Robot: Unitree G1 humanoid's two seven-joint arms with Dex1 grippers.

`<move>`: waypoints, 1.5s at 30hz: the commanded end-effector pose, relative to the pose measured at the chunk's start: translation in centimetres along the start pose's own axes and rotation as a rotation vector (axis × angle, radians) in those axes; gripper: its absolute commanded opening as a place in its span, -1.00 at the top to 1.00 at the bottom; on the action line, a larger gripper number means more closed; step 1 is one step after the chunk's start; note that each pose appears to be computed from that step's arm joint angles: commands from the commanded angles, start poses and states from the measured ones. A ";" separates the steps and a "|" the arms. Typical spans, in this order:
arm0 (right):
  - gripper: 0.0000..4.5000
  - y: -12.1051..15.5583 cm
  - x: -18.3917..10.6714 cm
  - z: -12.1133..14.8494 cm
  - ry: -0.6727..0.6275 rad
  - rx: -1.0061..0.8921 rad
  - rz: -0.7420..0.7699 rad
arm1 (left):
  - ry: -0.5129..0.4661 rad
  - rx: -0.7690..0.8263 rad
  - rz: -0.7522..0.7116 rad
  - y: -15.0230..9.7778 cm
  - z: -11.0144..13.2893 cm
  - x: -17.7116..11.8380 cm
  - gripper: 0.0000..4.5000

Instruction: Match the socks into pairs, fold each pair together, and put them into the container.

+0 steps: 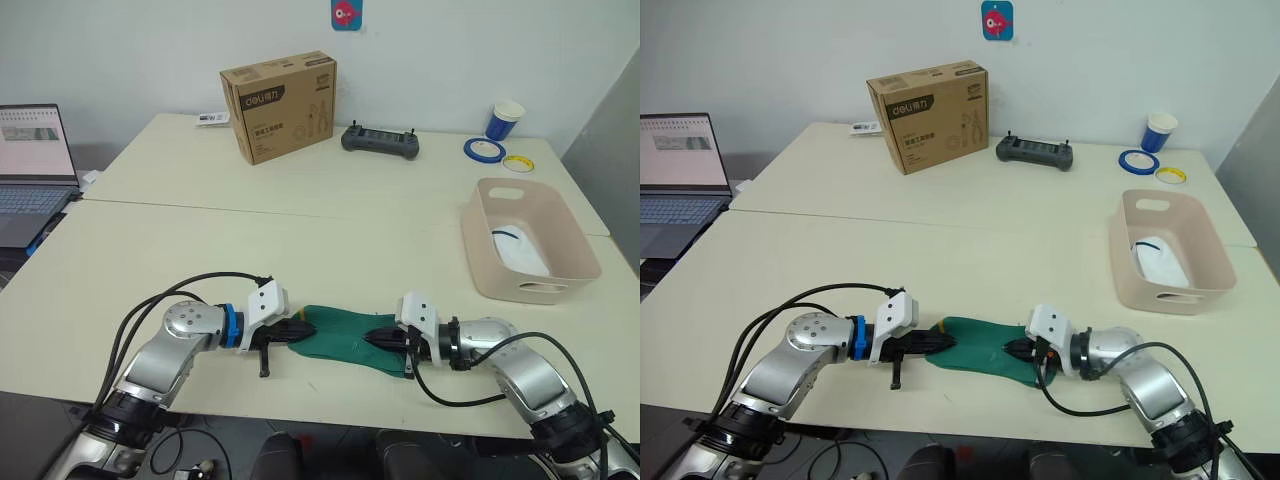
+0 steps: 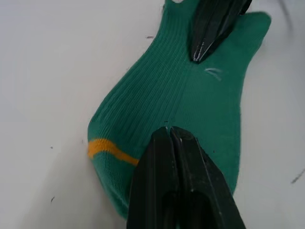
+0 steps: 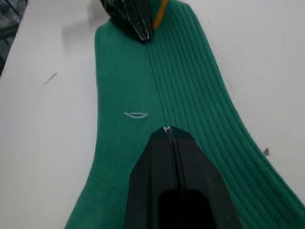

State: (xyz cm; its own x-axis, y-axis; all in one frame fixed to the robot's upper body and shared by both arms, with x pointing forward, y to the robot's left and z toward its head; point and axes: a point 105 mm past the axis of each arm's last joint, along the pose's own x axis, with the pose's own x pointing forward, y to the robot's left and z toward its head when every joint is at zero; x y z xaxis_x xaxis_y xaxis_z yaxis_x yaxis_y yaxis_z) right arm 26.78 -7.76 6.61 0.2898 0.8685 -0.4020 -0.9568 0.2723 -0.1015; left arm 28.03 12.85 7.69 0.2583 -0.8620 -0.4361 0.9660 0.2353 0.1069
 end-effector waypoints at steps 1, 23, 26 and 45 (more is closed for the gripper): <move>1.00 -0.1 -2.3 -1.5 0.052 -0.008 -0.029 | 0.034 -0.010 0.027 0.5 -0.6 -0.7 0.99; -0.20 -1.3 -7.7 -0.3 0.090 0.220 -0.201 | -0.222 0.057 -0.016 -1.3 6.3 -1.8 0.92; -0.36 -1.4 -7.3 -0.9 0.104 0.223 -0.204 | -0.227 0.072 -0.046 -2.1 7.1 -2.1 0.59; 0.98 -2.2 -8.2 -1.8 0.090 0.391 -0.189 | -0.230 0.121 -0.023 -1.8 7.7 -1.9 -1.00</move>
State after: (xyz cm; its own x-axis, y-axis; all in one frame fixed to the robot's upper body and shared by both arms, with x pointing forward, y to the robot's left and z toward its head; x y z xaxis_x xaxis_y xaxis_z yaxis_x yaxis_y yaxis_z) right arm 25.83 -15.45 7.21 0.4092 0.7547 -0.5128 -0.8077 0.5610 0.1812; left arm 25.83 10.91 14.29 0.2189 -0.9431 -0.2504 0.9698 0.1821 0.1620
